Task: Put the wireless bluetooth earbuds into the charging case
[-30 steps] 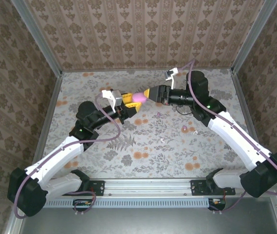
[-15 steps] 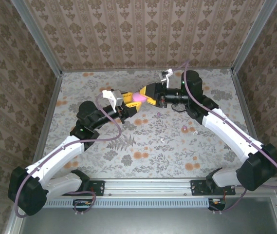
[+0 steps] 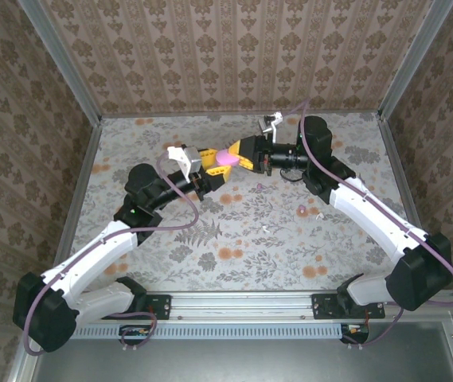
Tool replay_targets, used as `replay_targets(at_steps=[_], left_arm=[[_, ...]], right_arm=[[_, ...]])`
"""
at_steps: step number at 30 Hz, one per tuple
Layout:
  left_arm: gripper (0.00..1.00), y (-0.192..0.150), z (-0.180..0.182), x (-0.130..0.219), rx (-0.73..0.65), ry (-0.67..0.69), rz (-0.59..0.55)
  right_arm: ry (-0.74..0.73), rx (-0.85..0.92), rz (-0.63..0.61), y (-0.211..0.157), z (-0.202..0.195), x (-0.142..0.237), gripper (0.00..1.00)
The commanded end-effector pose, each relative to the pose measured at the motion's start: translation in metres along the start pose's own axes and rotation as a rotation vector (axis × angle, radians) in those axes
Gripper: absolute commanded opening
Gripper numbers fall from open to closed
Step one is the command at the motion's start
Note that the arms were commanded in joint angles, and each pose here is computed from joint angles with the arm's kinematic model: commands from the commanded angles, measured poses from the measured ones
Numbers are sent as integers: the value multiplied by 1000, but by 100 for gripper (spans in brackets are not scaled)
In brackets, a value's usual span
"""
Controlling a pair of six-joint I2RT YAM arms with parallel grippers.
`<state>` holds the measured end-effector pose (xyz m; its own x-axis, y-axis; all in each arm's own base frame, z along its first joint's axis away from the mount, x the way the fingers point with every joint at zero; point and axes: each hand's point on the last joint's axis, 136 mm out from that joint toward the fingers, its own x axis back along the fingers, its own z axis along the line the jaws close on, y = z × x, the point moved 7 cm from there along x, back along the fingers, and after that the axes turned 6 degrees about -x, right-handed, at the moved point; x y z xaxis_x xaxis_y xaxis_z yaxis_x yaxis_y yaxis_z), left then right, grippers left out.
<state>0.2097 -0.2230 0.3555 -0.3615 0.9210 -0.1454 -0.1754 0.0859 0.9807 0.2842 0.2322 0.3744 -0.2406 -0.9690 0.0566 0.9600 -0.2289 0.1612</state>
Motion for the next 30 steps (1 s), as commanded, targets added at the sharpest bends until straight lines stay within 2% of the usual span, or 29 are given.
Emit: replay_targets(at_steps=[1,11,30], left_arm=[[40,13,-2,-1,-41,-8,-19],[43,13,-1,-2,-39,-8,-9],[52,9,-1,-4,-31,-18,6]], right_arm=[[31,6,10,-3,4,1,29],[54,-15,-6,-1,0,0,26],[69,-27,-22,-1,-2,0,25]])
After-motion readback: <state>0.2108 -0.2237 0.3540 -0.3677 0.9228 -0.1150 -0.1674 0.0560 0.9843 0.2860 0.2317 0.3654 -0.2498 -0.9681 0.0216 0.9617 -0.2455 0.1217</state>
